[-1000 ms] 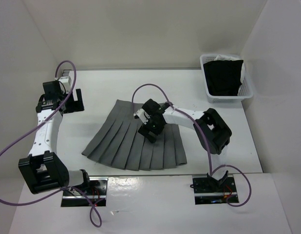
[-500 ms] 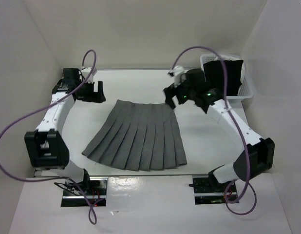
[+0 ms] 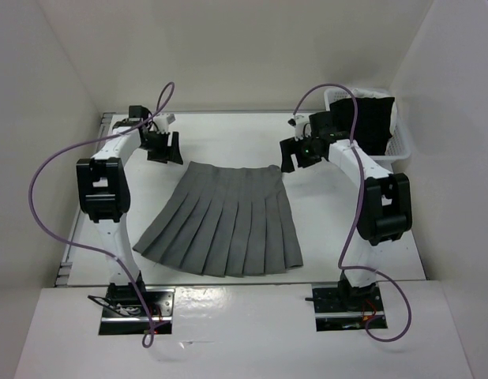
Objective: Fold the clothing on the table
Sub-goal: Fold the skirt
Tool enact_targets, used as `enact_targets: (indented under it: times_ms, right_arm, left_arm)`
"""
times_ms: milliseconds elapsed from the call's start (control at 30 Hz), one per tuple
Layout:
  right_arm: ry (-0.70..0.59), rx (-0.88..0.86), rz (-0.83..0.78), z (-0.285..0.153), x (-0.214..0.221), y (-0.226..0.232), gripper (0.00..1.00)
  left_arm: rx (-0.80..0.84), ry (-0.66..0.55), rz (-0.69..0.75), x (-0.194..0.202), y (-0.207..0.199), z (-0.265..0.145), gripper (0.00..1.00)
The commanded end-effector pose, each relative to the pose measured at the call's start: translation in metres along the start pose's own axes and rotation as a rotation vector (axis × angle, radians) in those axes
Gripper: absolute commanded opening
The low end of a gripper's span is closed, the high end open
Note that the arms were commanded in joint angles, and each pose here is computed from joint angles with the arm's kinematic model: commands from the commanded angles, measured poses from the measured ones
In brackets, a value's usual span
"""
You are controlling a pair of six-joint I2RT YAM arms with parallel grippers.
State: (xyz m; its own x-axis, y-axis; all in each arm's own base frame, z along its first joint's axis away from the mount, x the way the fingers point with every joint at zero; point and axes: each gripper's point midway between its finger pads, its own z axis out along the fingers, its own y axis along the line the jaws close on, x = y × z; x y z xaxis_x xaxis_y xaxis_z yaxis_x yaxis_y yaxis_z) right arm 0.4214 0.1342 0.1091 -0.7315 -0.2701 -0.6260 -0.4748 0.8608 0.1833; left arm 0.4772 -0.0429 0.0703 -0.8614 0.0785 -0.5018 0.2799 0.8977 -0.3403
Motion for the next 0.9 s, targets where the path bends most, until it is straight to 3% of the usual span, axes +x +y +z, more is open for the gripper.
enact_targets:
  times_ms: [0, 367, 867]
  right_arm:
    - [-0.065, -0.040, -0.030, -0.006, -0.029, 0.010, 0.87]
    - [-0.015, -0.023, -0.038, 0.016, -0.023, 0.006, 0.86]
    - [0.004, -0.031, -0.048, 0.021, -0.016, 0.009, 0.86]
  left_arm:
    - [0.011, -0.030, 0.082, -0.019, -0.013, 0.001, 0.77]
    - [-0.032, 0.044, 0.137, -0.015, -0.027, 0.048, 0.73]
    - [-0.072, 0.053, 0.154, -0.022, -0.021, 0.054, 0.64]
